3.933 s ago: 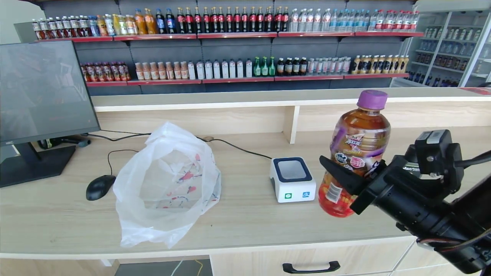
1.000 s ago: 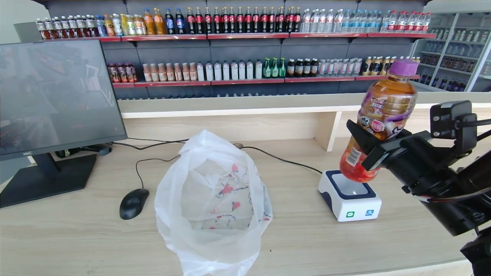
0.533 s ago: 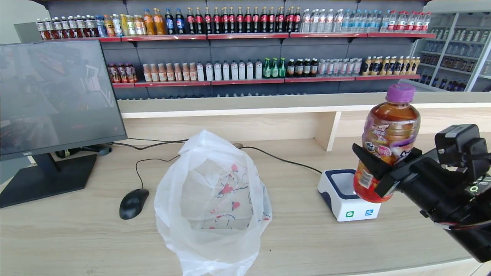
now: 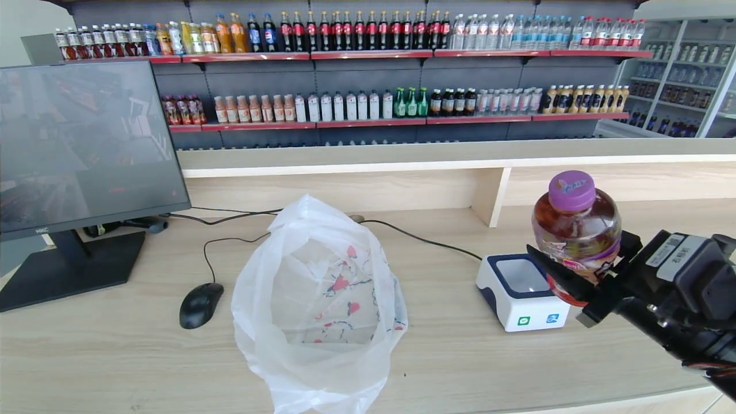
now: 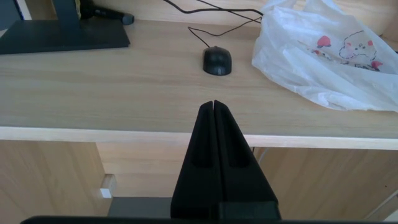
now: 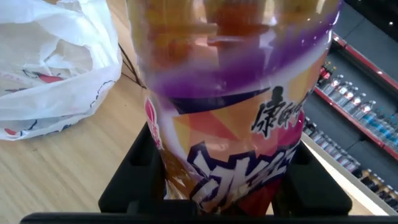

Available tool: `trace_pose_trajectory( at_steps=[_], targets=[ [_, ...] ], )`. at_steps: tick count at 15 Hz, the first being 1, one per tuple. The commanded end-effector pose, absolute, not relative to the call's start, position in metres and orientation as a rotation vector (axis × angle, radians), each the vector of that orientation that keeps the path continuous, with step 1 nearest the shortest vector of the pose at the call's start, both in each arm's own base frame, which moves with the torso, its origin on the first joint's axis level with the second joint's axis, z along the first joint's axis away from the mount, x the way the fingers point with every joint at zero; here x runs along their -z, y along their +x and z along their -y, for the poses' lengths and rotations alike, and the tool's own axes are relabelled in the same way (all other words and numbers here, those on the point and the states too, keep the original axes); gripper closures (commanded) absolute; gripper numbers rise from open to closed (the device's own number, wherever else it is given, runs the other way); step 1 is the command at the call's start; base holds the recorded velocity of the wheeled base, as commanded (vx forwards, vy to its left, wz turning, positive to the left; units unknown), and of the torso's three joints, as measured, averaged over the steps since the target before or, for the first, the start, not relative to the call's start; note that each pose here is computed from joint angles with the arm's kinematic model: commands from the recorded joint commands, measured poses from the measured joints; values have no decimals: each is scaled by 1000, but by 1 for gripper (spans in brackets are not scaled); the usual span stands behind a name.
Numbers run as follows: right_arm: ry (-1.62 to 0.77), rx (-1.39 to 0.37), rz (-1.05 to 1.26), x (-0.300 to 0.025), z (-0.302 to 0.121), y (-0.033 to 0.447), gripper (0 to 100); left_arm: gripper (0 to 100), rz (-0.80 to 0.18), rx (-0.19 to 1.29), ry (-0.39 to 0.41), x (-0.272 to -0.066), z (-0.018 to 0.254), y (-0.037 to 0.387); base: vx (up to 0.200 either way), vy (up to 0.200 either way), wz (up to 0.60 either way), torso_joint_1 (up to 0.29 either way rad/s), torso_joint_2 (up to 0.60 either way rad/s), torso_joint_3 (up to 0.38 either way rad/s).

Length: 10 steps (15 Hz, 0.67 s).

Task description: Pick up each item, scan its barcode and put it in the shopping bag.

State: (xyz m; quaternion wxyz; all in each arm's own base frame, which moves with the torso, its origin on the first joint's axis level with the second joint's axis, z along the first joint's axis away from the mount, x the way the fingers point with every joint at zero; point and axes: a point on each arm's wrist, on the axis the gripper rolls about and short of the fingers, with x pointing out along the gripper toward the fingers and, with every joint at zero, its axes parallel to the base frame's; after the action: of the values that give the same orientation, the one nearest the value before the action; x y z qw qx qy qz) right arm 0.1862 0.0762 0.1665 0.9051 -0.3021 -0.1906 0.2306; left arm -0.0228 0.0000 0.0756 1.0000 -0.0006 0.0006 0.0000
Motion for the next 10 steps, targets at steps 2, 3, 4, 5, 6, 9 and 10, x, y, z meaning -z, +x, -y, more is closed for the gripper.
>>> trace_pose_trajectory(
  at_steps=[2, 3, 4, 5, 6, 9, 10],
  targets=[
    [-706, -478, 396, -162, -78, 191, 100, 100, 0, 0, -2, -76, 0, -23, 0, 0, 0, 0, 0, 0],
    [-718, -479, 397, -161, -79, 193, 100, 100, 0, 0, -2, -76, 0, -23, 0, 0, 0, 0, 0, 0],
    [-748, -481, 387, -157, -82, 200, 100, 100, 0, 0, -2, -76, 0, -23, 0, 0, 0, 0, 0, 0],
    [-769, -476, 392, -157, -83, 204, 100, 100, -2, 0, -2, -75, 0, -23, 0, 0, 0, 0, 0, 0],
    [-799, -463, 409, -159, -84, 207, 100, 100, 0, 0, -2, -76, 0, -23, 0, 0, 0, 0, 0, 0],
    [-874, -444, 439, -160, -88, 219, 100, 100, -2, 0, -2, -75, 0, -23, 0, 0, 0, 0, 0, 0],
    [-882, -442, 439, -160, -89, 222, 100, 100, -2, 0, -2, -75, 0, -23, 0, 0, 0, 0, 0, 0]
  ],
)
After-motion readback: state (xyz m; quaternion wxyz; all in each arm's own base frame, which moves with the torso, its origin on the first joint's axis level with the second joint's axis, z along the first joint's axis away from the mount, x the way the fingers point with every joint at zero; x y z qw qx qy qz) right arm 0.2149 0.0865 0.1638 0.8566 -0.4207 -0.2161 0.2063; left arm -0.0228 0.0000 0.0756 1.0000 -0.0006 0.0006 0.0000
